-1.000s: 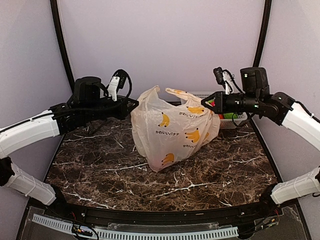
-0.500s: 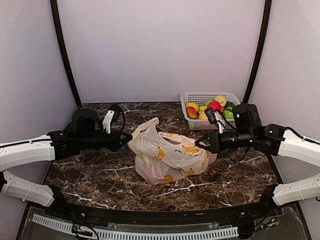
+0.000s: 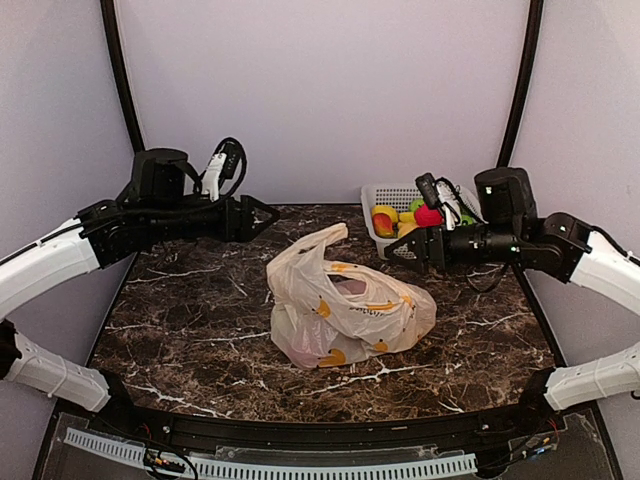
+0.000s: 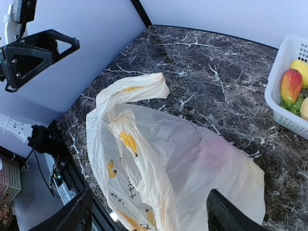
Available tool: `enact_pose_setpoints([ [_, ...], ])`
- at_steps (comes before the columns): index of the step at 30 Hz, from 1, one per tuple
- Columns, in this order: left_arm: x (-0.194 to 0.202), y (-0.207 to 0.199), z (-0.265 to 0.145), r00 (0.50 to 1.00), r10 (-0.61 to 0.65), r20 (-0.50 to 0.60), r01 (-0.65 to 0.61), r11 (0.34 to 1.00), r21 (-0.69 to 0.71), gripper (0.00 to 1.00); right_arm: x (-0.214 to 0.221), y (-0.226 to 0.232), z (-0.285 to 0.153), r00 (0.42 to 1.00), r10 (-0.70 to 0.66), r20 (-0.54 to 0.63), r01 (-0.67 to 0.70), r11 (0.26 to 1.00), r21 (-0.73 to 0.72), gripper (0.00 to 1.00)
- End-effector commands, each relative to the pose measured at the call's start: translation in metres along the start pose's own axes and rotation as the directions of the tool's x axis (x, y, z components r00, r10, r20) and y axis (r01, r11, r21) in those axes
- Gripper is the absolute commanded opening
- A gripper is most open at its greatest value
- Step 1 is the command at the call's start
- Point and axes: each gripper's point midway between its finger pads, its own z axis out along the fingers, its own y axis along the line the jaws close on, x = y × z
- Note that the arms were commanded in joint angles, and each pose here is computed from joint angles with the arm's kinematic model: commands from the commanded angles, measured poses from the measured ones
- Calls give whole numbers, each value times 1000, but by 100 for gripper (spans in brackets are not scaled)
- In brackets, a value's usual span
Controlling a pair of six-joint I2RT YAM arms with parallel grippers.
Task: Untie the knot of the plastic bag and take out the fruit
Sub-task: Pick up the takeout bag from the center of the board.
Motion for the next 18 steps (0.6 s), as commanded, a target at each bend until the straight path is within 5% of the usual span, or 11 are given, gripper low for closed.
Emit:
enact_pose_setpoints([
  [1, 13, -6, 31, 992, 1, -128, 5, 999, 43, 80, 2, 3, 13, 990, -83, -109, 84, 996, 2, 81],
  [11, 5, -38, 91, 977, 76, -199, -44, 986, 161, 98, 7, 16, 57, 950, -211, -229, 197, 977, -84, 85],
  [18, 25, -31, 124, 950, 108, -295, -75, 990, 121, 99, 7, 11, 83, 932, -251, -260, 237, 968, -85, 78],
])
